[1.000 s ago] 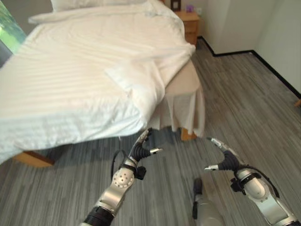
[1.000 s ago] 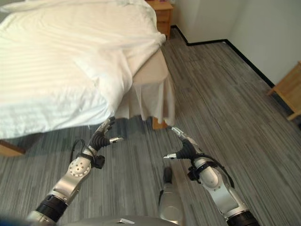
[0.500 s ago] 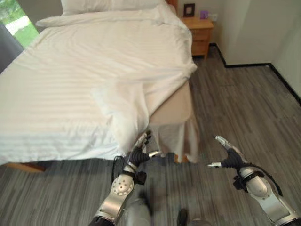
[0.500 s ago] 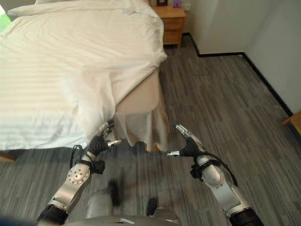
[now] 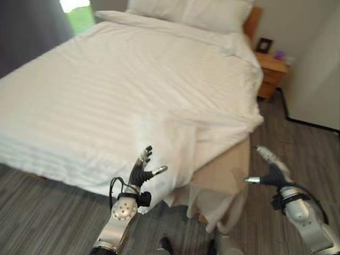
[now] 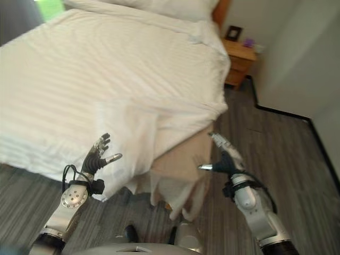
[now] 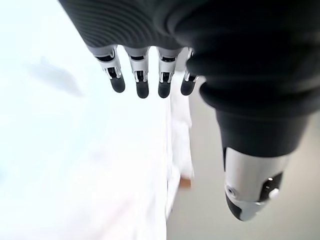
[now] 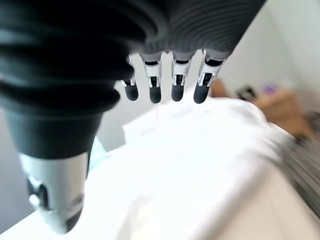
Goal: Making the bed.
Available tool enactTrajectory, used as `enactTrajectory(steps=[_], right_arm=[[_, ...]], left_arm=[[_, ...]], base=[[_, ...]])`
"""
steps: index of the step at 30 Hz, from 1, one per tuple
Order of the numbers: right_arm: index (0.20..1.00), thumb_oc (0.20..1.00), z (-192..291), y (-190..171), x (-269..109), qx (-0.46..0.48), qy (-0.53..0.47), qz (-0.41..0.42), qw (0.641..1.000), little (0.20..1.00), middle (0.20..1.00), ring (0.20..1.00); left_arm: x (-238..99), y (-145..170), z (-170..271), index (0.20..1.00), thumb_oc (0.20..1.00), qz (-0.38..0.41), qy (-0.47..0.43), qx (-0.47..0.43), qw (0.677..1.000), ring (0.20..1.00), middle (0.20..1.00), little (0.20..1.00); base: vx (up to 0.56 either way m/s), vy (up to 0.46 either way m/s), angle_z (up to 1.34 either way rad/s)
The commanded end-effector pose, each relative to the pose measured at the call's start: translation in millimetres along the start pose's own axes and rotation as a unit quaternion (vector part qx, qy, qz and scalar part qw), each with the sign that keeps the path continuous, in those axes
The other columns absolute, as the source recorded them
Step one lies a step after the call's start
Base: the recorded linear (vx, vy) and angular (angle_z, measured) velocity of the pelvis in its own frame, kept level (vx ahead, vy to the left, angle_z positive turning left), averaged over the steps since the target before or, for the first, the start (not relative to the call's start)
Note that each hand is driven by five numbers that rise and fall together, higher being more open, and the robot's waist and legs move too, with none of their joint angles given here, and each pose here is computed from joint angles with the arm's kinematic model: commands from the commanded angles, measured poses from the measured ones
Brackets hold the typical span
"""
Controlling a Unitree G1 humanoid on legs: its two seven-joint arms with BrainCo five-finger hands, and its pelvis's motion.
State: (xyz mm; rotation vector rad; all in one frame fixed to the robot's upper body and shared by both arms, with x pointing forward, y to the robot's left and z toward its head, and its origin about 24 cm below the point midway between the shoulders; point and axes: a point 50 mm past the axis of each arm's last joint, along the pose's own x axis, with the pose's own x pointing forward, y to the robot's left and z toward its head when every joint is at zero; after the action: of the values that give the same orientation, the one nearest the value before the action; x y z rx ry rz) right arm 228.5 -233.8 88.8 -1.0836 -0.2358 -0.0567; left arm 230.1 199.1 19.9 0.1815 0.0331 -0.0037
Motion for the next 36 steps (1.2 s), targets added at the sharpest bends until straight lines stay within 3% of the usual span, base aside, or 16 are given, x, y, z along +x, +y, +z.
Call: enactTrajectory(steps=[1, 6, 11, 12, 16, 19, 23, 31, 33, 34, 36], right_arm=[[1.0, 1.0, 6.8, -15.2, 14.3, -0.037, -0.027, -0.07, 0.997, 1.0, 1.0, 1.0], [1.0, 1.0, 19.5, -19.9, 30.3, -0.026, -0.057, -0.092, 0.994, 1.0, 1.0, 1.0], [1.0, 1.0, 31.6, -5.3, 61.0, -0.002, -0.075, -0.059, 0.995, 1.0, 1.0, 1.0], [1.0, 1.0, 26.2, 6.5, 84.5, 0.016, -0.046, -0.034, 0.998, 1.0, 1.0, 1.0], [1.0, 1.0, 20.6, 17.9, 108.5, 0.027, -0.009, -0.004, 1.0, 1.0, 1.0, 1.0], [1.0, 1.0, 12.3, 29.2, 114.7, 0.024, 0.021, 0.02, 0.999, 1.0, 1.0, 1.0], [1.0, 1.0, -16.0, 52.9, 125.3, 0.049, 0.134, 0.06, 0.988, 1.0, 1.0, 1.0], [1.0, 1.0, -74.2, 81.9, 83.3, 0.028, 0.311, 0.13, 0.941, 1.0, 1.0, 1.0], [0.401, 0.401, -87.2, 80.1, 72.5, 0.047, 0.349, 0.128, 0.927, 0.401, 0.401, 0.401], [0.2, 0.2, -91.1, 78.1, 69.7, 0.053, 0.357, 0.125, 0.924, 0.2, 0.2, 0.2], [0.2, 0.2, -96.1, 72.2, 66.1, 0.094, 0.356, 0.101, 0.924, 0.2, 0.2, 0.2]], left_arm=[[1.2, 0.1, 13.3, 1.0, 1.0, -0.022, -0.041, 0.0, 0.999, 1.0, 1.0, 1.0], [-6.7, 18.8, -1.0, 1.0, 1.0, 0.013, -0.009, 0.004, 1.0, 1.0, 1.0, 1.0], [-20.6, 27.9, -24.1, 1.0, 1.0, 0.041, 0.045, 0.002, 0.998, 1.0, 1.0, 1.0], [-23.6, 29.6, -31.3, 1.0, 1.0, 0.039, 0.064, 0.0, 0.997, 1.0, 1.0, 1.0], [-24.7, 34.1, -34.5, 1.0, 1.0, 0.037, 0.076, -0.005, 0.996, 1.0, 1.0, 1.0], [-23.8, 34.9, -34.2, 1.0, 1.0, 0.033, 0.076, -0.004, 0.997, 1.0, 1.0, 1.0], [-18.2, 32.5, -30.8, 1.0, 1.0, 0.006, 0.07, -0.001, 0.998, 1.0, 1.0, 1.0], [-9.6, 23.9, -25.8, 1.0, 1.0, -0.041, 0.06, -0.004, 0.997, 1.0, 1.0, 1.0], [-10.0, 19.9, -27.0, 1.0, 1.0, -0.054, 0.064, -0.009, 0.996, 1.0, 1.0, 1.0], [-10.0, 18.8, -27.4, 1.0, 1.0, -0.057, 0.064, -0.011, 0.996, 1.0, 1.0, 1.0], [-6.8, 11.7, -29.1, 1.0, 1.0, -0.064, 0.067, -0.019, 0.996, 1.0, 1.0, 1.0]], base=[[0.29, -0.238, 2.96], [0.11, -0.088, 0.93], [0.12, -0.051, 0.21], [0.15, -0.046, 0.26], [0.07, -0.045, 0.4], [0.01, -0.036, 0.41], [-0.01, -0.038, 0.34], [-0.03, 0.007, 0.23], [-0.05, 0.08, 0.11], [-0.11, 0.193, 0.06], [-0.12, 0.226, 0.02]])
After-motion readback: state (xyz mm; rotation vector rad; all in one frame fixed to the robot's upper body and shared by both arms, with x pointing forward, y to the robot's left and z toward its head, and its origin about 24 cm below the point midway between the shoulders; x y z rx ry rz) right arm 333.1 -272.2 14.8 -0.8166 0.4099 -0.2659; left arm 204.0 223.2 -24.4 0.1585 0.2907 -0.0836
